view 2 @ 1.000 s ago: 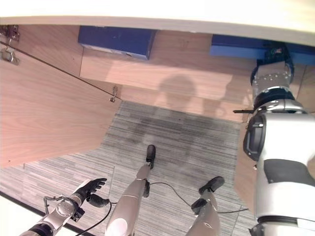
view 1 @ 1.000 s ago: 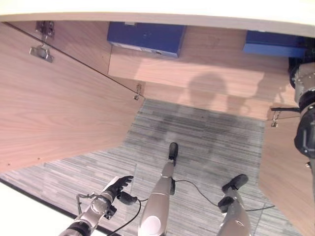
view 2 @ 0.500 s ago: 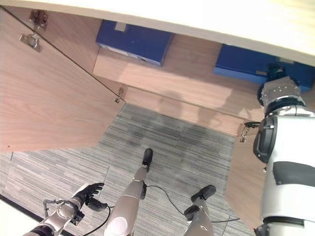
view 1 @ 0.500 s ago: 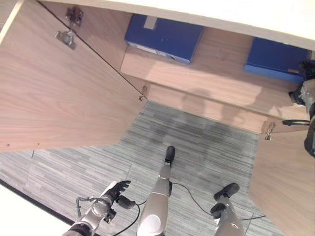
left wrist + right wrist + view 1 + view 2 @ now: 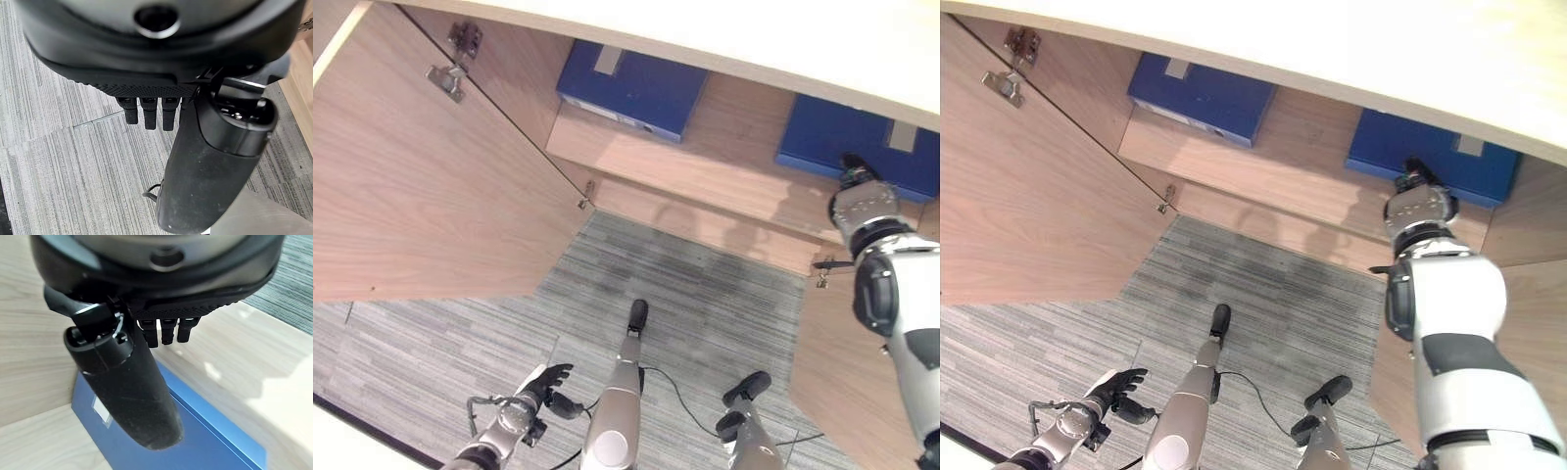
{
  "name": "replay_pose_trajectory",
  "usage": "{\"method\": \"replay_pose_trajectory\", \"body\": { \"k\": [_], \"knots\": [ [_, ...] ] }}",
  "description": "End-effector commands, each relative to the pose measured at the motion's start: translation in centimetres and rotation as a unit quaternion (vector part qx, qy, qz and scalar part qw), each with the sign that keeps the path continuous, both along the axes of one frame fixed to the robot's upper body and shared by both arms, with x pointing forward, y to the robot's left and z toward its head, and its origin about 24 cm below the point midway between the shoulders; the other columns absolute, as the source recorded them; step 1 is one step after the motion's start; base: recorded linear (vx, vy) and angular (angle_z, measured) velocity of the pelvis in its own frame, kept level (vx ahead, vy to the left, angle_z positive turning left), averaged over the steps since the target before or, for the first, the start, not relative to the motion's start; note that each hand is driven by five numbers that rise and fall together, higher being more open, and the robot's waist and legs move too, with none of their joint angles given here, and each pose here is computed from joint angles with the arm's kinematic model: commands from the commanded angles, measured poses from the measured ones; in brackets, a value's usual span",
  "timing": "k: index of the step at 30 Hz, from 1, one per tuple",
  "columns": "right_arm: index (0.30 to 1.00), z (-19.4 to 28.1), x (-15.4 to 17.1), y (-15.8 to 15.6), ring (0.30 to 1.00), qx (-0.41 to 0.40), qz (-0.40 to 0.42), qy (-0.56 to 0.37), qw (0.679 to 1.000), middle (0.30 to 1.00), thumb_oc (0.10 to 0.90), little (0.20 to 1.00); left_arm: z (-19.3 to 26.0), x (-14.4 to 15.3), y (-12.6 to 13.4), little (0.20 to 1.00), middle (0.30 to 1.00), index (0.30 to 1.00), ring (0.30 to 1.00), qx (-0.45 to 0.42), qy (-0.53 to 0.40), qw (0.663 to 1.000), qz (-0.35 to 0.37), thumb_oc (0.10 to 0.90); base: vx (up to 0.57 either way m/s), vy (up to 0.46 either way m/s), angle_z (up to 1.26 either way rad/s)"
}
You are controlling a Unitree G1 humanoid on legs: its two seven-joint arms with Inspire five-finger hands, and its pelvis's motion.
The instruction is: Put the empty folder in the office cabinet
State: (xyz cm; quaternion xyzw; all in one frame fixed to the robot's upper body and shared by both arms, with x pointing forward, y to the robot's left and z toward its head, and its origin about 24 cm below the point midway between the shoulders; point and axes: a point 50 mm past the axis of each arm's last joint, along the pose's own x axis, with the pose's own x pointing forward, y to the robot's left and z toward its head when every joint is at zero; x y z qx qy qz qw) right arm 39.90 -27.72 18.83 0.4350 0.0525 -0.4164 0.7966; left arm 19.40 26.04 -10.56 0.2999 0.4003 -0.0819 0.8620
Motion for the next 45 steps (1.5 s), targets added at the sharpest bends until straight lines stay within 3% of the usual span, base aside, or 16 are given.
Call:
{"method": "replay_pose_trajectory", "body": {
  "k": [1,7,12,18,21,22,23,24,25,27,28,29,30,34,40,45],
  "knots": [
    [0.900,-0.7,0.4,1.1,0.900,0.000,0.010,-0.010,1.000,0.900,0.800,0.900,-1.0,-1.6,0.9,0.900,0.900,0.900,0.900,0.016,0.028,0.998,0.046,0.800,-0.02,0.042,0.00],
    [0.900,-2.9,0.7,3.4,0.900,0.003,0.036,-0.002,0.999,0.900,0.800,0.900,-1.3,-1.6,0.3,0.900,0.900,0.900,0.900,0.008,0.028,0.998,0.054,0.800,-0.02,0.047,-0.03],
    [0.900,-5.5,0.9,7.3,0.900,0.016,0.073,-0.022,0.997,0.900,0.800,0.900,-1.3,-0.9,-0.5,0.900,0.900,0.900,0.900,-0.011,0.017,0.997,0.073,0.800,-0.01,0.057,-0.03],
    [0.900,-4.5,1.1,12.8,0.900,0.003,0.139,-0.103,0.985,0.900,0.800,0.900,-1.2,-0.6,-0.9,0.900,0.900,0.900,0.900,-0.027,0.008,0.994,0.108,0.800,0.00,0.046,-0.15],
    [0.900,-3.1,-0.6,15.3,0.900,-0.057,0.185,-0.196,0.961,0.900,0.800,0.900,-1.4,-0.7,-1.6,0.900,0.900,0.900,0.900,-0.041,0.005,0.992,0.116,0.800,-0.06,0.079,-0.07],
    [0.900,-3.2,-0.7,15.4,0.900,-0.058,0.186,-0.194,0.962,0.900,0.800,0.900,-1.5,-0.8,-1.6,0.900,0.900,0.900,0.900,-0.041,0.007,0.992,0.117,0.800,0.08,0.062,-0.04],
    [0.900,-3.8,-2.2,13.6,0.900,-0.146,0.193,-0.221,0.945,0.900,0.800,0.900,-1.9,-1.1,-2.6,0.900,0.900,0.900,0.900,-0.055,0.011,0.992,0.112,0.800,0.07,0.030,-0.06],
    [0.900,-3.8,-2.2,13.6,0.900,-0.146,0.193,-0.220,0.945,0.900,0.800,0.900,-1.9,-1.1,-2.7,0.900,0.900,0.900,0.900,-0.055,0.011,0.992,0.111,0.800,0.02,0.083,-0.02],
    [0.900,-3.7,-2.3,12.0,0.900,-0.209,0.199,-0.211,0.934,0.900,0.800,0.900,-1.9,-1.4,-2.6,0.900,0.900,0.900,0.900,-0.055,0.010,0.993,0.104,0.800,0.04,0.013,0.08],
    [0.900,-4.5,-2.7,12.1,0.900,-0.228,0.212,-0.206,0.928,0.900,0.800,0.900,-2.0,-1.4,-2.7,0.900,0.900,0.900,0.900,-0.059,0.008,0.993,0.104,0.800,0.05,0.029,0.10],
    [0.900,-4.8,-3.6,12.7,0.900,-0.260,0.244,-0.218,0.908,0.900,0.800,0.900,-2.0,-1.6,-2.7,0.900,0.900,0.900,0.900,-0.065,0.005,0.992,0.108,0.800,0.09,0.108,-0.08],
    [0.900,-7.5,-6.3,13.4,0.900,-0.328,0.332,-0.227,0.855,0.900,0.800,0.900,-2.0,-1.7,-2.5,0.900,0.900,0.900,0.900,-0.087,0.001,0.987,0.137,0.800,0.07,0.099,-0.12],
    [0.900,-7.5,-6.4,13.4,0.900,-0.328,0.332,-0.227,0.855,0.900,0.800,0.900,-2.0,-1.7,-2.5,0.900,0.900,0.900,0.900,-0.087,0.001,0.987,0.137,0.800,0.06,0.085,-0.25],
    [0.900,-9.5,-10.0,10.7,0.900,-0.388,0.386,-0.232,0.804,0.900,0.800,0.900,-1.0,-1.0,-1.0,0.900,0.900,0.900,0.900,-0.103,-0.039,0.980,0.165,0.800,-0.03,-0.004,-0.43],
    [0.900,-11.8,-11.5,9.1,0.900,-0.423,0.410,-0.181,0.788,0.900,0.800,0.900,-0.9,-1.2,-1.0,0.900,0.900,0.900,0.900,-0.129,-0.068,0.966,0.214,0.800,-0.11,-0.116,0.52],
    [0.900,-13.0,-11.9,7.5,0.900,-0.455,0.434,-0.130,0.767,0.900,0.800,0.900,-2.0,-3.4,-2.1,0.900,0.900,0.900,0.900,-0.149,-0.049,0.963,0.218,0.800,-0.23,0.078,0.74]
  ]
}}
